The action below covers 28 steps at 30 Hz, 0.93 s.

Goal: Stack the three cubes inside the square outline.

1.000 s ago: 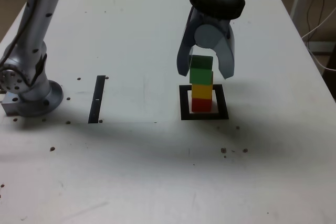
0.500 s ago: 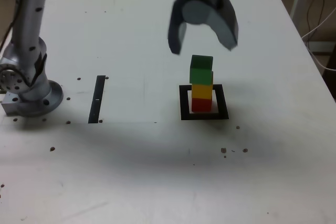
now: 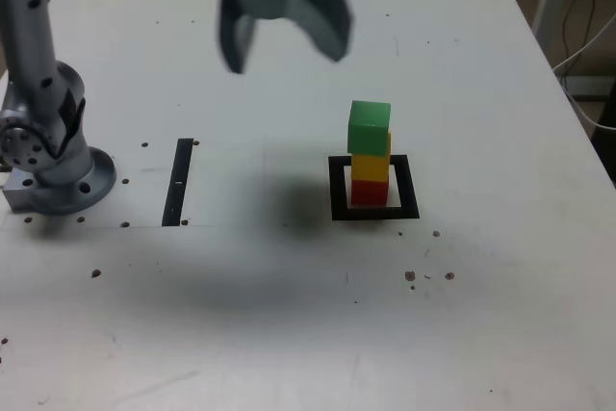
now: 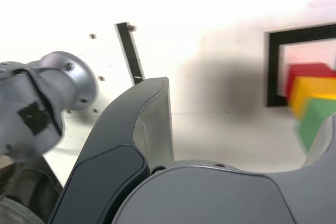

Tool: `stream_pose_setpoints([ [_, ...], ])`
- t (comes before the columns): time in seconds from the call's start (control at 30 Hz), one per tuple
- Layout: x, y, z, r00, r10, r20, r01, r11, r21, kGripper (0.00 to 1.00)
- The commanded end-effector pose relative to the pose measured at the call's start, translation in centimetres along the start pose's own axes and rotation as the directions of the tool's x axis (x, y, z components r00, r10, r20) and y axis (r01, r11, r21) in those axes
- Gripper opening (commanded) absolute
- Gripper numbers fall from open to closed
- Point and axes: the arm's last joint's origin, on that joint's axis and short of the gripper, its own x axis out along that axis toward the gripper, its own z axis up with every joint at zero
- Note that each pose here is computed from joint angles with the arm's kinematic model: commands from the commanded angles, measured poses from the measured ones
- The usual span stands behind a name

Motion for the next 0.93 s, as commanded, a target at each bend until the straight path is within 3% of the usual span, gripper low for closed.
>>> stream_pose_setpoints([
  [0.0,0.7,-0.1,-0.7,0.9999,0.004,-0.013,-0.004,1.000,-0.010,0.99],
  [0.43,7.0,-1.2,-4.9,0.9969,-0.039,-0.068,0.033,0.996,-0.087,1.00],
  [0.63,9.5,-1.7,-5.9,0.9954,-0.067,-0.068,0.059,0.992,-0.110,1.00],
  [0.9,11.7,-2.1,-6.4,0.9951,-0.090,-0.042,0.084,0.989,-0.119,1.00],
])
